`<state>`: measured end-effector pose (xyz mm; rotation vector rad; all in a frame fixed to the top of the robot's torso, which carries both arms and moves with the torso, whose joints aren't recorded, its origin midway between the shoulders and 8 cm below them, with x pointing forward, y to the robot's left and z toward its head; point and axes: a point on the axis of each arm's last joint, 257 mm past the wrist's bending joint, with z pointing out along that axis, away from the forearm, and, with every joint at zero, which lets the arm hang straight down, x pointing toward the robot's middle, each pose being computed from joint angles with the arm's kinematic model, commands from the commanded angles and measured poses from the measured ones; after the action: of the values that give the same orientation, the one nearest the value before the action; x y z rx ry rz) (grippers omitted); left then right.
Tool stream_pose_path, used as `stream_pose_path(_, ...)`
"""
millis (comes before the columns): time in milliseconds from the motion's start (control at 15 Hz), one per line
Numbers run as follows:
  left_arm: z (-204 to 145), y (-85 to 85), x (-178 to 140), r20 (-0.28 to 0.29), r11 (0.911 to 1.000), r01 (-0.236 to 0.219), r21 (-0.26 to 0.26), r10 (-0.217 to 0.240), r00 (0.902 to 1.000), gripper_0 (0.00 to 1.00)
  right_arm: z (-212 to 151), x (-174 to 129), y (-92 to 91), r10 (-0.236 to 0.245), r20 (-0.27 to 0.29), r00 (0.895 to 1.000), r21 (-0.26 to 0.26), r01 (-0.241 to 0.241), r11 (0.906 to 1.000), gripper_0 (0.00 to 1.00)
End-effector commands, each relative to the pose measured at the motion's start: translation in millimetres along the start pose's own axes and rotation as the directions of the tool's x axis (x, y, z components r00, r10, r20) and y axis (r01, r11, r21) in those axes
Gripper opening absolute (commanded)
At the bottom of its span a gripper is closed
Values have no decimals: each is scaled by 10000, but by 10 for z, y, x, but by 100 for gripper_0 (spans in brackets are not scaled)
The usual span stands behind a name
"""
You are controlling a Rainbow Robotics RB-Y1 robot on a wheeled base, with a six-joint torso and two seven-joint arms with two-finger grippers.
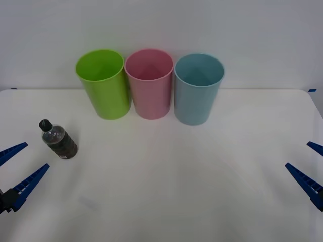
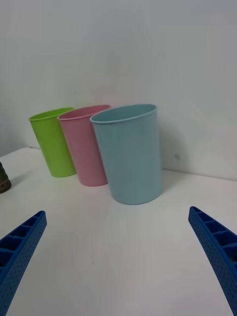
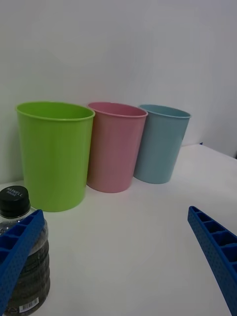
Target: Grasp the object on the table and drop it into the matching bin: aluminum can to the light blue bin, PET bottle to the pink bin.
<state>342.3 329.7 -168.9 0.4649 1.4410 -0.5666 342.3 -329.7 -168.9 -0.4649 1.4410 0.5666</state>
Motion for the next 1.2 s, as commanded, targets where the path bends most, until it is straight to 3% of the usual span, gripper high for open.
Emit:
stream_pose_path(67, 0, 0, 0, 0, 10000, 0, 0, 0, 10000, 100, 0, 0, 0, 0, 0, 10000, 0, 0, 10000, 100)
stream_pose_path(133, 0, 0, 0, 0, 10000, 0, 0, 0, 10000, 100, 0, 0, 0, 0, 0, 10000, 0, 0, 10000, 100)
stream_pose_path(200, 4, -67, 126, 86, 9989, 462, -83, -461, 9989, 100, 0, 0, 0, 0, 0, 10000, 0, 0, 10000, 100)
stream_pose_path(267, 10, -84, 133, 206, 9983, 568, -122, -565, 9982, 100, 0, 0, 0, 0, 0, 10000, 0, 0, 10000, 100)
stream_pose_path(400, 24, -135, 96, 372, 9973, 729, 38, -730, 9966, 100, 0, 0, 0, 0, 0, 10000, 0, 0, 10000, 100)
stream_pose_path(667, -172, -78, 113, 234, 9965, 773, -324, -766, 9968, 100, 0, 0, 0, 0, 0, 10000, 0, 0, 10000, 100)
stream_pose_path(1067, -557, 80, 251, -333, 9888, 387, -1438, -439, 9985, 100, 0, 0, 0, 0, 0, 10000, 0, 0, 10000, 100)
stream_pose_path(1200, -640, 166, 338, -757, 9817, -396, -1863, 259, 9968, 100, 0, 0, 0, 0, 0, 10000, 0, 0, 10000, 100)
